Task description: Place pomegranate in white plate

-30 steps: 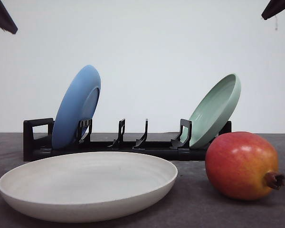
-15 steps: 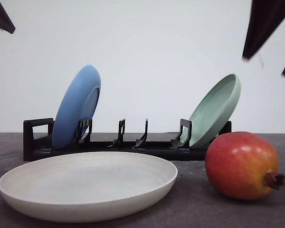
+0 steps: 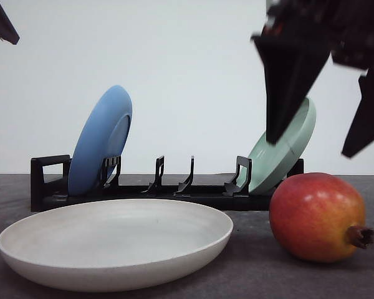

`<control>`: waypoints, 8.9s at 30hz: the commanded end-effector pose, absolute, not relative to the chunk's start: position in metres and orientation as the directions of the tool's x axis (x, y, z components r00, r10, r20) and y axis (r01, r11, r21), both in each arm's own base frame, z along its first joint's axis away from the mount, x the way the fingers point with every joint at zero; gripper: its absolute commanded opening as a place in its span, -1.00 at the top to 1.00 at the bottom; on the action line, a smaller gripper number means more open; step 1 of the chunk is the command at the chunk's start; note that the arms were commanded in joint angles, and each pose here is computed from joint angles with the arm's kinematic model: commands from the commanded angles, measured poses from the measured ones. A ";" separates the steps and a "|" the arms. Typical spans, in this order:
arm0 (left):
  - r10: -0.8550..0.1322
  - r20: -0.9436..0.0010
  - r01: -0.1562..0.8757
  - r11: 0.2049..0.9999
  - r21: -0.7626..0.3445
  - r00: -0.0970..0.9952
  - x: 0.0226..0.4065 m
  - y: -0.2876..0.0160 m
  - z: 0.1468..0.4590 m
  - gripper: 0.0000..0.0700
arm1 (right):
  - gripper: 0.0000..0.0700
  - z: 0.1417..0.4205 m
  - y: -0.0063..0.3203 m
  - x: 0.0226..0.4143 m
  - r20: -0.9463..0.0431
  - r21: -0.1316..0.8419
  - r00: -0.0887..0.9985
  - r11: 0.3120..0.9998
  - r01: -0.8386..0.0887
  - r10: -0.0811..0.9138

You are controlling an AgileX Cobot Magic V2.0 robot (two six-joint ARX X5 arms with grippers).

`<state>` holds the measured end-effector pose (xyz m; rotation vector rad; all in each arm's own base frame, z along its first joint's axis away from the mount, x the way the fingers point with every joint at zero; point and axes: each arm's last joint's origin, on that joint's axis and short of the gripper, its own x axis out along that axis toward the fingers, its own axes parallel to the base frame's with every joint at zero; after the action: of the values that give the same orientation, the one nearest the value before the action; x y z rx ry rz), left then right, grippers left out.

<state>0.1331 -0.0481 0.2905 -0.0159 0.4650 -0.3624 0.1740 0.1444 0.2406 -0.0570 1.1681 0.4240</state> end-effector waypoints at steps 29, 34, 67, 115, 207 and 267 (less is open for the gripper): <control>-0.318 -0.423 0.311 0.946 -0.087 0.848 0.135 -0.048 0.294 -0.09 | -0.45 0.200 0.166 0.196 -0.975 0.094 0.145 0.900 -0.425 0.171; -0.318 -0.423 0.311 0.946 -0.087 0.848 0.135 -0.048 0.294 -0.09 | -0.45 0.218 0.175 0.195 -0.969 0.133 0.102 0.823 -0.553 0.226; -0.315 -0.424 0.308 0.947 -0.086 0.849 0.135 -0.048 0.294 -0.09 | -0.63 0.188 0.292 0.202 -0.903 0.162 0.105 0.556 -0.815 0.416; -0.313 -0.435 0.290 0.949 -0.119 0.845 0.134 -0.048 0.293 -0.09 | -0.77 0.232 0.059 0.168 -0.516 0.274 0.692 0.863 -0.424 0.504; -0.027 -0.177 0.030 1.000 0.010 0.984 0.096 -0.001 0.149 1.00 | 0.94 0.237 0.054 0.172 -0.470 0.244 0.736 0.873 -0.422 0.487; -0.027 -0.177 0.029 1.000 0.010 0.984 0.096 -0.001 0.149 1.00 | 0.94 0.152 0.003 0.096 -0.150 -0.022 0.989 1.000 -0.020 0.017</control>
<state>0.0952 -0.0014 0.1533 0.0064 0.1668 -0.0296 0.0958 0.0030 0.1525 -0.0259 0.1556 0.0192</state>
